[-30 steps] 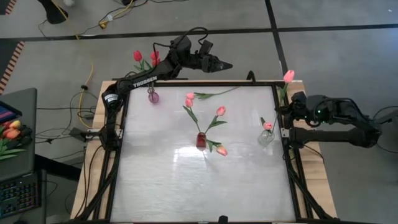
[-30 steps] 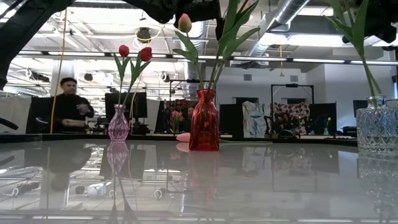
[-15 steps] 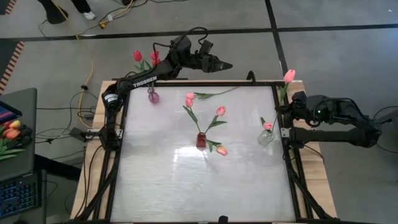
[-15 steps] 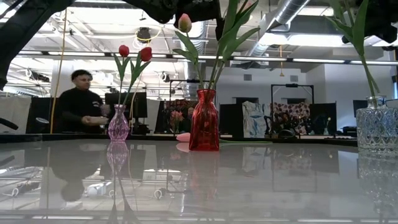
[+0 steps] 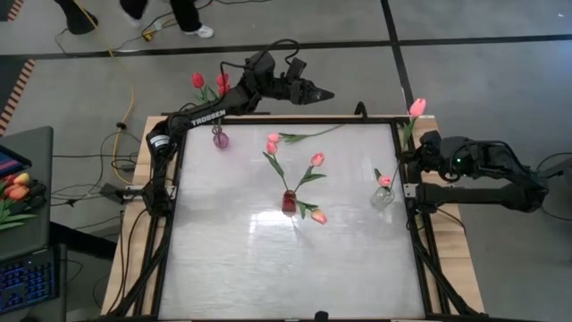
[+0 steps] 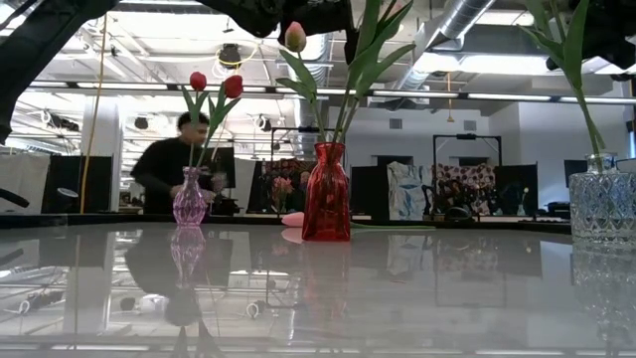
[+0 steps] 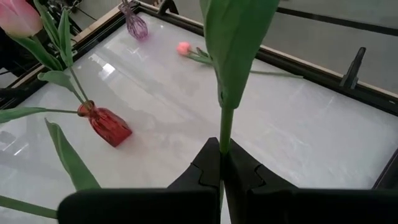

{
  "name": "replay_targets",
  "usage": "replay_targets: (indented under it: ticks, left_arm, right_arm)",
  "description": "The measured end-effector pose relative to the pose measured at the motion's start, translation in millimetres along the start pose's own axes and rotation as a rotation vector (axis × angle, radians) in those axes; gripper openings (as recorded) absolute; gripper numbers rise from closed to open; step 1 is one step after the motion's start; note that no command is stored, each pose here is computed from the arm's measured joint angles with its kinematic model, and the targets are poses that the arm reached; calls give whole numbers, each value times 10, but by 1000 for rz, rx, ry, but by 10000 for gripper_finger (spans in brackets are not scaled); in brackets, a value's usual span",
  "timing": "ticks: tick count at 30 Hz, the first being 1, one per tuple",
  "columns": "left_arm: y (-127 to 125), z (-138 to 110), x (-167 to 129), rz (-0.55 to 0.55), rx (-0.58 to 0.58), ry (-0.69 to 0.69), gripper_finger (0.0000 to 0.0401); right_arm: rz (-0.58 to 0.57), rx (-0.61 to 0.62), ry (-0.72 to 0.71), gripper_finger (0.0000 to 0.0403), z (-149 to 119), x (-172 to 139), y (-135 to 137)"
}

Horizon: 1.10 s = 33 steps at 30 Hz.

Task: Sort flowers into vase by color
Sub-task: Put the bottom pink tulip into the transparent vase

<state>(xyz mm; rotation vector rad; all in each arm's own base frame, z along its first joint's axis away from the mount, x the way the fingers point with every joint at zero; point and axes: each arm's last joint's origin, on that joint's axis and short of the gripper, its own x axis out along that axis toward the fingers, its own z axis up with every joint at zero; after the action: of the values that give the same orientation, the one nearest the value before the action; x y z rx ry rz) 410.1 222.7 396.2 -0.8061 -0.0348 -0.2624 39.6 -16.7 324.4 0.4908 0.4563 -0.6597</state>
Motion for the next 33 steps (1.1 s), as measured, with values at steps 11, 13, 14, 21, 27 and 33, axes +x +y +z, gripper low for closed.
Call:
replay_targets:
  ticks: [11,13,14,21,27,33]
  left_arm:
    - [-12,-13,9,-18,1,21,213]
    - [-11,-12,8,-18,3,21,213]
    - [-11,-12,8,-18,3,21,213]
    - [-11,-13,8,-18,14,22,212]
    - [-11,-14,9,-18,36,22,212]
    - [-77,-89,92,-44,219,33,212]
  right_arm:
    - [-25,7,-17,29,5,0,-7]
    - [-25,18,-17,29,5,0,-7]
    - [-25,23,-17,29,5,0,-7]
    - [-25,25,-16,29,5,2,-6]
    - [-26,25,-16,29,5,2,-6]
    - [-26,33,-16,29,5,3,-6]
